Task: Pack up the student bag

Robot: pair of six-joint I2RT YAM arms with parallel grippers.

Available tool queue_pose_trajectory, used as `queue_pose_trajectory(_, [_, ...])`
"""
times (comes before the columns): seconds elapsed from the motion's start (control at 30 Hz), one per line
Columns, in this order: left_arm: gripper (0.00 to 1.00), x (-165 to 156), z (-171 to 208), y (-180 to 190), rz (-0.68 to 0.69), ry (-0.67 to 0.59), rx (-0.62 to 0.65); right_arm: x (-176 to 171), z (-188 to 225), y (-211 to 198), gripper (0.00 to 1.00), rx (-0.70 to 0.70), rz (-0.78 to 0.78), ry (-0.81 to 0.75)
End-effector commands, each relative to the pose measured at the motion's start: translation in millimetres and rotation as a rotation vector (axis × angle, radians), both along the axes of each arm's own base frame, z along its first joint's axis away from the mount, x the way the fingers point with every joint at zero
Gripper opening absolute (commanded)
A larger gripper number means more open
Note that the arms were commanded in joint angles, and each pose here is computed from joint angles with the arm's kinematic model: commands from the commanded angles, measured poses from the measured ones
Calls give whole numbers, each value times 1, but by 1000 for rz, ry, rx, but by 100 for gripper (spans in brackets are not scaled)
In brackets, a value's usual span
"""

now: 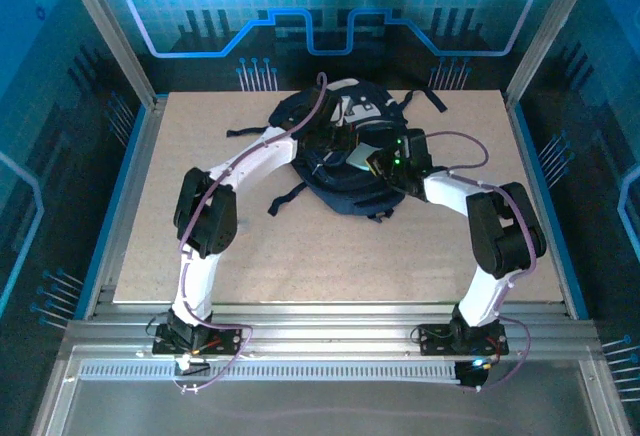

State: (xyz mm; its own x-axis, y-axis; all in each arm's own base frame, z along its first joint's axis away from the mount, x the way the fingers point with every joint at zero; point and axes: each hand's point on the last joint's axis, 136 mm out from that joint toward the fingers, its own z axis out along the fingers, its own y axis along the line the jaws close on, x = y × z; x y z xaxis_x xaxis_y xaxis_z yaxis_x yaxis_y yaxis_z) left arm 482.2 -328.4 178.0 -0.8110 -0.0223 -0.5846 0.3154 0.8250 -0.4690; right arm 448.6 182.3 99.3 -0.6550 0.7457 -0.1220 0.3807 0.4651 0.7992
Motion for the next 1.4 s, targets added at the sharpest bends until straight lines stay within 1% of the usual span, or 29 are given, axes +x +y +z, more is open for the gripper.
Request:
queue_pose_trajectory(0.0, [0,-1,54,-7,-11,-70,-128,9,-4,0,0,-22,-46,13])
queue_pose_trajectory(0.13, [0,-6,52,-9,-22,-53,-138,35,-3,19,0,-11,-15,-15])
queue_pose_trajectory(0.23, [0,-8,50,-8,-12,-45,-145,46,-4,34,0,10,23,-19])
queue_pose_trajectory(0.3, [0,-8,47,-6,3,-41,-141,45,-5,37,8,14,30,-13])
queue_pose_trajectory(0.33, [0,-7,46,-5,12,-42,-141,43,-3,36,14,9,35,-18])
queue_pose_trajectory(0.43, [0,-2,43,-1,38,-42,-139,28,0,25,40,-35,36,0])
queue_pose_trajectory(0.53, [0,2,42,0,55,-42,-147,7,10,8,54,-107,57,11])
queue_pose_trajectory(0.67, [0,5,43,0,61,-46,-162,-21,21,-19,65,-222,114,45])
queue_pose_trajectory(0.8, [0,4,40,-1,55,-37,-165,-48,36,-42,68,-340,180,47])
queue_pose_trajectory(0.83, [8,2,39,0,54,-33,-164,-54,40,-45,69,-380,206,44])
queue_pose_trajectory(0.9, [38,-1,38,3,60,-22,-160,-65,52,-48,70,-449,263,28])
queue_pose_trajectory(0.93, [50,-4,36,5,64,-15,-155,-71,57,-49,73,-487,291,21])
queue_pose_trajectory(1.0, [64,-10,34,14,81,-1,-153,-80,65,-48,81,-545,335,5])
queue_pose_trajectory(1.07, [83,-19,33,29,107,12,-145,-86,72,-47,91,-581,360,-11])
queue_pose_trajectory(1.1, [89,-23,31,37,119,18,-137,-87,74,-46,95,-587,364,-20])
queue_pose_trajectory(1.13, [92,-29,29,48,136,23,-124,-88,76,-44,100,-585,375,-37])
queue_pose_trajectory(1.17, [97,-35,26,61,159,33,-108,-88,77,-42,100,-575,380,-45])
queue_pose_trajectory(1.23, [99,-47,20,88,212,57,-84,-87,78,-37,100,-559,394,-55])
queue_pose_trajectory(1.37, [99,-70,8,145,361,105,-49,-83,76,-19,100,-530,452,-81])
